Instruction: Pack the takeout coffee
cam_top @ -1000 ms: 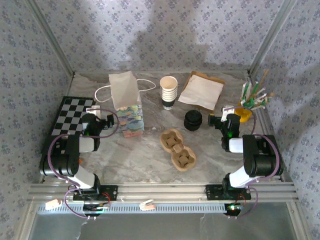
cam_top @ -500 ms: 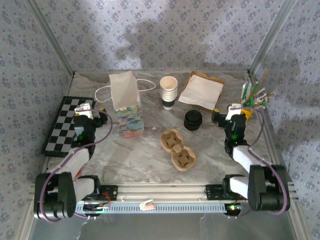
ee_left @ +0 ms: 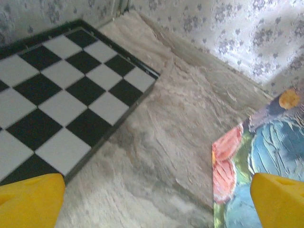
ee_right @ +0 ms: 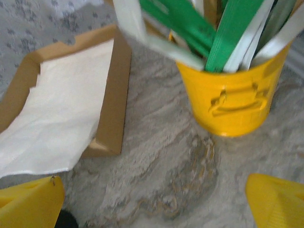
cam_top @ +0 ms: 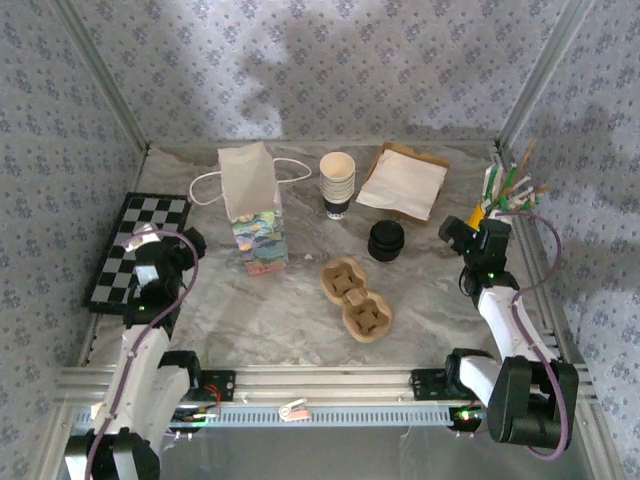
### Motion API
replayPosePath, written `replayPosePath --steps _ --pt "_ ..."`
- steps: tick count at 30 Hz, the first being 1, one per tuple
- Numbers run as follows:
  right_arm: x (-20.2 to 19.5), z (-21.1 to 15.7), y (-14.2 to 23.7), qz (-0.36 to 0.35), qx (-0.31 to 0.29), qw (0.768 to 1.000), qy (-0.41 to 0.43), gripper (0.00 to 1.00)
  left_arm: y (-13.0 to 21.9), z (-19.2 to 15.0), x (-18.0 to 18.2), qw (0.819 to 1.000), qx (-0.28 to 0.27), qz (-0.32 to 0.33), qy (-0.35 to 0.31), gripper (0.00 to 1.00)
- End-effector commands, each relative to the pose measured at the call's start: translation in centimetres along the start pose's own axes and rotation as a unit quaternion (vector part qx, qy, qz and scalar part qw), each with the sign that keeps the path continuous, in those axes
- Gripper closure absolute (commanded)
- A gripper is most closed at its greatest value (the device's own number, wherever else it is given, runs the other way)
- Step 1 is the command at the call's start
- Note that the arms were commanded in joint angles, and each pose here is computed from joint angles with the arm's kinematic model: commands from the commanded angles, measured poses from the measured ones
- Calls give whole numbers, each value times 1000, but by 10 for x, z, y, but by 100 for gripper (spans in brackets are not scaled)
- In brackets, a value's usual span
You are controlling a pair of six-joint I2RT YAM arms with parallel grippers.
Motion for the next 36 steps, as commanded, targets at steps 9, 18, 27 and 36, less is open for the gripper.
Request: replayPosePath --steps 9,18,27,36 --pt "54 -7 37 8 111 993 44 0 63 -22 -33 985 140 -102 -20 0" --pt "136 -8 52 40 172 975 134 4 100 -34 -86 953 183 -214 -115 2" --pt "218 -5 44 78 185 963 181 14 92 -42 -146 936 117 -275 -187 14" --pt "264 -6 14 68 191 963 178 25 60 -46 -156 947 77 -219 -224 19"
Point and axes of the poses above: each hand's point on the last joint's axis, 136 mm out from that joint toward the fingers, its own y axis back along the fingers, its own x axis along the line the jaws close on, z = x × y, the point moved 7 cm from there along y, back along the fingers, and after that the axes turned 9 degrees about -y, right-handed, at the moved point
